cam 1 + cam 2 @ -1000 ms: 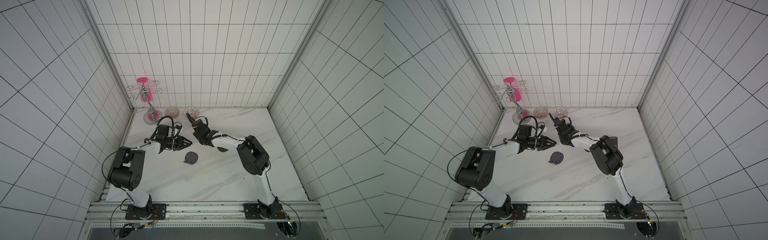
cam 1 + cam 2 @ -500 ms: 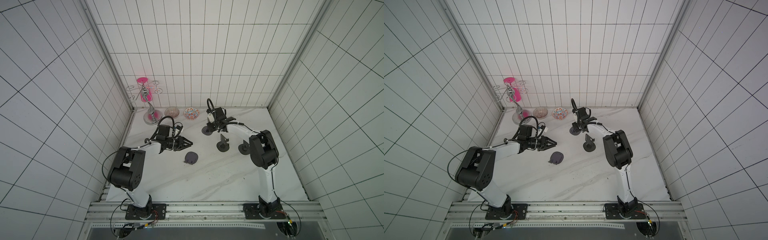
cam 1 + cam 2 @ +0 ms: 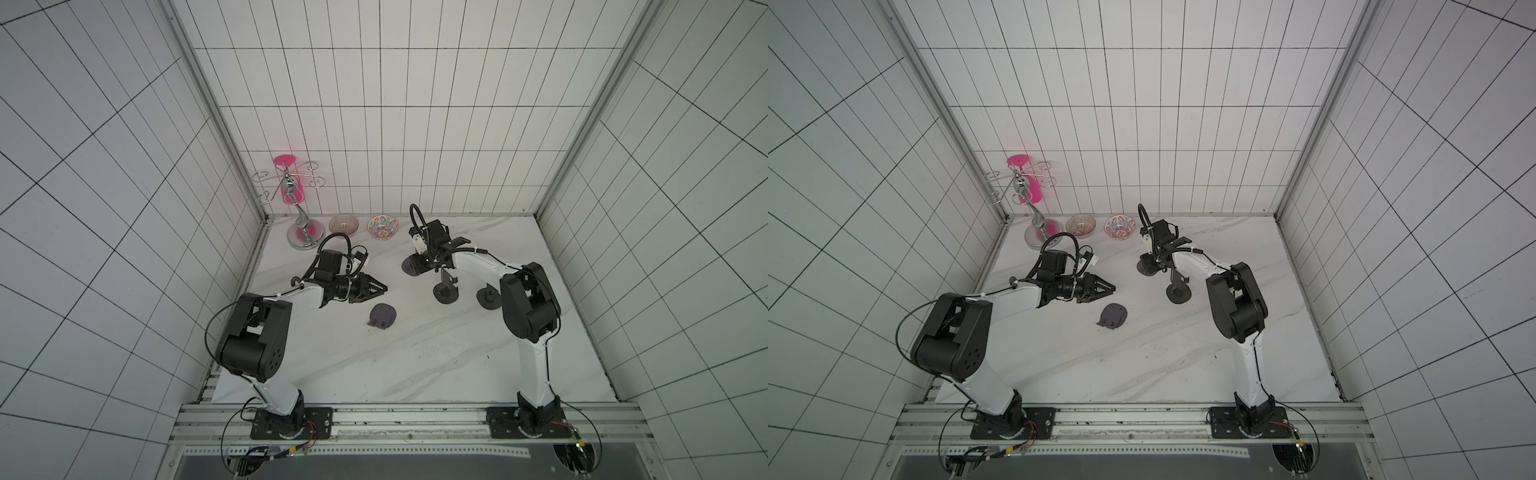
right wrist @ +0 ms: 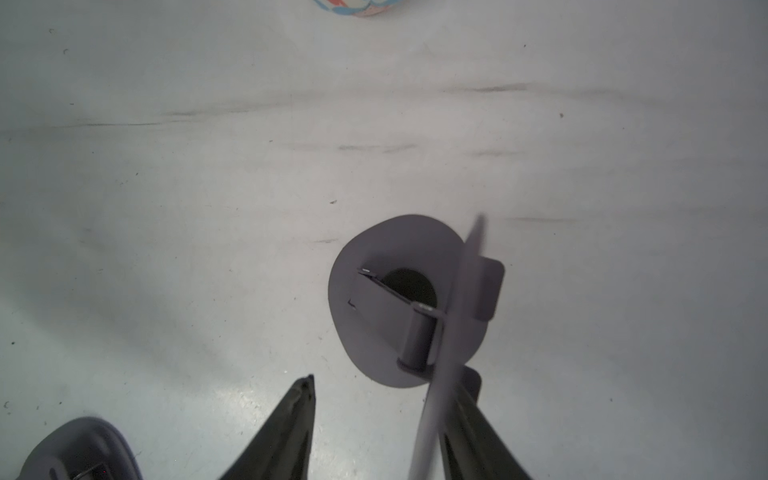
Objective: Open the phone stand
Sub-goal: Place the phone stand at the center of the board.
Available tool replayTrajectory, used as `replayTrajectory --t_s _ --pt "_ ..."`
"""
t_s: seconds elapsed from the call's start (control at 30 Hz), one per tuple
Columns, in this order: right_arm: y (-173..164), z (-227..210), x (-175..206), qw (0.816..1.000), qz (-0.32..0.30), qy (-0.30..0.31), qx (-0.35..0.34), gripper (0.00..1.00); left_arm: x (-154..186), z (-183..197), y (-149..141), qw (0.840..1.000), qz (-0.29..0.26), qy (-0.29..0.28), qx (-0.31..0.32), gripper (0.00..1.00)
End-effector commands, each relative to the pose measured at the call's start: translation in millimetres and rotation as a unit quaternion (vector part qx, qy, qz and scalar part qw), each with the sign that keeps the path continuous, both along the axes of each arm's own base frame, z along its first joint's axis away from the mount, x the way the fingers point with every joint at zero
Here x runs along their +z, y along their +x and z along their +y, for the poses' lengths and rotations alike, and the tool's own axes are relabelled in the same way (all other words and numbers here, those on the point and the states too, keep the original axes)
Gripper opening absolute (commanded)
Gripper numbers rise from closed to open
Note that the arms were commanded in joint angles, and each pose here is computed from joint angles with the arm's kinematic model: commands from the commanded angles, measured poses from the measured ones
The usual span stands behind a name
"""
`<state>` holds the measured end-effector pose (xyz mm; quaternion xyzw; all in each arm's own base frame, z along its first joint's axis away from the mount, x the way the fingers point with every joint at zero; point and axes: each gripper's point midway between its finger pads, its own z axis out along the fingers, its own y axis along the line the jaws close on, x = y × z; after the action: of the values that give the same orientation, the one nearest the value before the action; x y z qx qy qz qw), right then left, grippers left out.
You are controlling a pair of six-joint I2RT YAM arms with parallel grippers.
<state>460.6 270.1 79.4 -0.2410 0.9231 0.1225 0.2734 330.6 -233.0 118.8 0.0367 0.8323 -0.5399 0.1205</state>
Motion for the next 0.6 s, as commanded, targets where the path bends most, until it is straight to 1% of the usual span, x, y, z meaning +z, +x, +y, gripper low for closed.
replayTrajectory --t_s 0.0,0.07,0.17,0.27,0.37,0.43,0.57 --pt "-20.4 -5.7 11.5 1.0 0.019 0.001 0.003 0.51 8.2 -2.4 -6.3 1.0 -0.015 -0.005 -0.014 0.29" --pt "-18.6 -6.8 30.2 1.0 0.001 0.003 0.002 0.54 8.3 -3.2 -7.1 1.0 -0.015 -0.006 -0.016 0.29" --pt "-16.9 -12.1 49.8 1.0 -0.021 -0.009 0.001 0.62 9.5 -3.7 -7.6 1.0 -0.017 -0.005 -0.017 0.3" --pt "-16.9 -16.9 66.2 0.999 -0.043 -0.018 0.0 0.62 10.1 -4.0 -8.3 1.0 -0.018 -0.004 -0.018 0.3" --pt "-14.9 -16.5 73.0 0.998 -0.053 -0.021 0.003 0.61 8.0 -4.7 -8.1 1.0 -0.016 -0.003 -0.019 0.3" --pt "-14.3 -13.3 70.6 0.998 -0.048 -0.03 0.009 0.58 8.0 -4.9 -8.2 1.0 -0.014 -0.004 -0.02 0.3" --pt "-18.5 -2.2 56.0 0.995 -0.049 -0.076 0.029 0.55 9.5 -5.2 -7.3 1.0 -0.017 -0.004 -0.02 0.3"
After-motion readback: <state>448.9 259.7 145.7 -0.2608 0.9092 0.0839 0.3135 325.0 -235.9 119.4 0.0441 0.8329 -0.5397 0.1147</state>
